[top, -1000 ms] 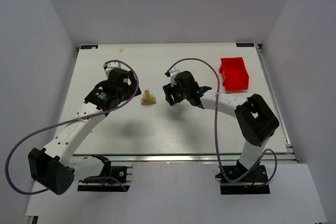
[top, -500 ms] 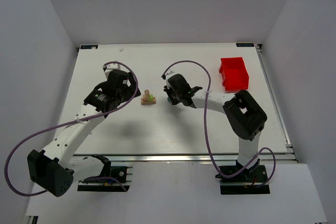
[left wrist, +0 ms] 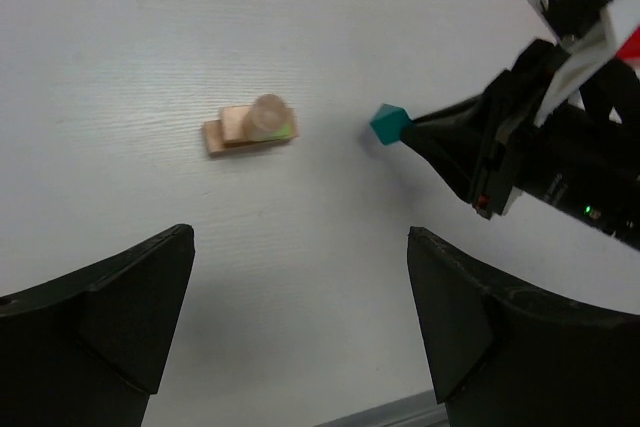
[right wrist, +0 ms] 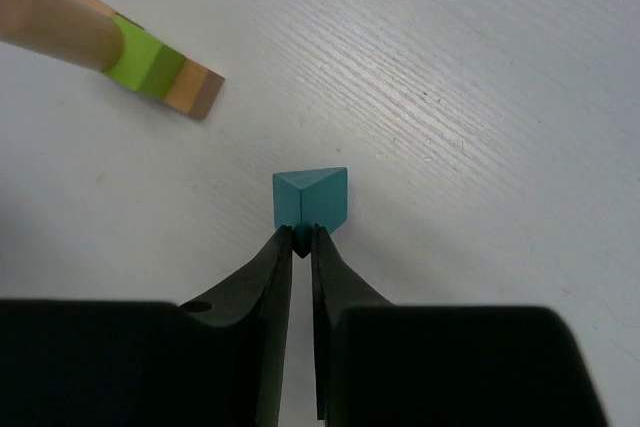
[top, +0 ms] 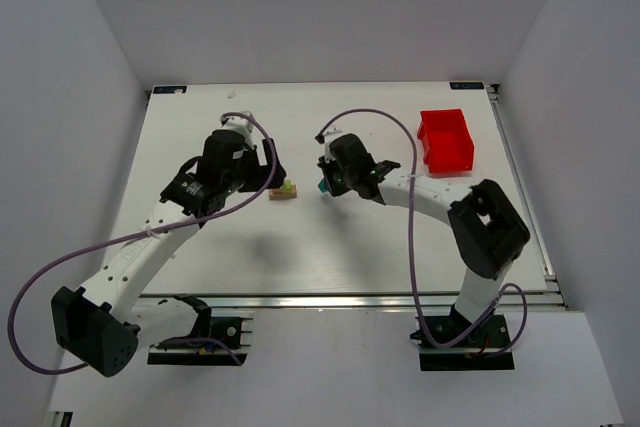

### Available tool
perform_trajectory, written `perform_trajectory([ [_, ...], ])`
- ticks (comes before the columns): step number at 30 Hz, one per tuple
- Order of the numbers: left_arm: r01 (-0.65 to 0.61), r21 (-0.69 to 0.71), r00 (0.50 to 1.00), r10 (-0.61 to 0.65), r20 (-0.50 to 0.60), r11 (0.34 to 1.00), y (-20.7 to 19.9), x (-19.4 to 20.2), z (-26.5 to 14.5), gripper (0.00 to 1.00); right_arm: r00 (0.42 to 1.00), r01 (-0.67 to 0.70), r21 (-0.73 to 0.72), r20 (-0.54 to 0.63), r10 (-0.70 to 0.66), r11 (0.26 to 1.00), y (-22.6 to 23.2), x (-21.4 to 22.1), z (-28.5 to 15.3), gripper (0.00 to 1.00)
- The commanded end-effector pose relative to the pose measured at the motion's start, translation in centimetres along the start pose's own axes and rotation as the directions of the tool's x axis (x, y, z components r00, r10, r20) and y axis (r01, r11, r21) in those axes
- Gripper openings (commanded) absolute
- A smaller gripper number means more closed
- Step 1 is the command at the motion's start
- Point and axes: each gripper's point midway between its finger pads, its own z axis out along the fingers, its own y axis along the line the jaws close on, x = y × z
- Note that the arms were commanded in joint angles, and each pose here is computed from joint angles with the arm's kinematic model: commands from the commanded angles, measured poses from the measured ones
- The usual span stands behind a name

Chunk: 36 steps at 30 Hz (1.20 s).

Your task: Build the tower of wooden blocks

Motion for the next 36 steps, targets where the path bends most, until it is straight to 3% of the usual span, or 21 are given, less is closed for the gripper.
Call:
perform_trajectory([
  [1, -0.135, 0.328, 0.991, 0.133, 0.027, 0.935, -5.7, -0.3, -1.4, 0.96, 0.988, -0.078, -0.088, 0.129, 0.089, 0.993, 0.7, -4.9, -4.9, 0.0],
  [6, -0.232, 0.506, 0.968, 0.247, 0.037, 0.831, -8.7, 0.6, -1.5, 0.96, 0.975, -0.133, -0.281, 0.137, 0.177, 0.95, 2.3, -6.8, -9.1, 0.0],
  [8, -0.291, 0.591, 0.947, 0.315, 0.066, 0.752, -10.0, 1.4, -2.1, 0.98, 0.973, -0.152, -0.352, 0.112, 0.202, 0.924, 3.1, -6.8, -10.2, 0.0],
  [14, -0.355, 0.525, 0.928, 0.359, 0.099, 0.774, -9.5, 1.3, -0.6, 0.97, 0.957, -0.222, -0.55, 0.036, 0.289, 0.805, 5.7, -7.9, -12.6, 0.0],
  [20, -0.42, 0.424, 0.9, 0.43, 0.077, 0.802, -8.4, 1.7, 1.9, 0.89, 0.953, -0.222, -0.603, 0.033, 0.302, 0.766, 6.0, -8.6, -14.3, 0.0],
  [25, -0.472, 0.477, 0.874, 0.466, 0.139, 0.742, -9.8, 1.8, 1.3, 0.86, 0.941, -0.27, -0.612, -0.006, 0.338, 0.743, 5.5, -8.0, -14.3, 0.0],
  [28, -0.484, 0.502, 0.864, 0.481, 0.147, 0.717, -10.4, 2.4, 1.0, 0.85, 0.927, -0.303, -0.658, -0.035, 0.374, 0.689, 5.8, -8.2, -14.7, 0.0],
  [31, -0.511, 0.497, 0.846, 0.513, 0.146, 0.702, -10.3, 3.0, 1.4, 0.84, 0.925, -0.3, -0.657, -0.022, 0.38, 0.692, 5.6, -8.5, -14.8, 0.0],
  [36, -0.465, 0.507, 0.867, 0.49, 0.094, 0.726, -10.4, 4.3, 2.1, 0.82, 0.928, -0.328, -0.578, -0.051, 0.369, 0.747, 4.4, -6.2, -12.8, 0.0],
])
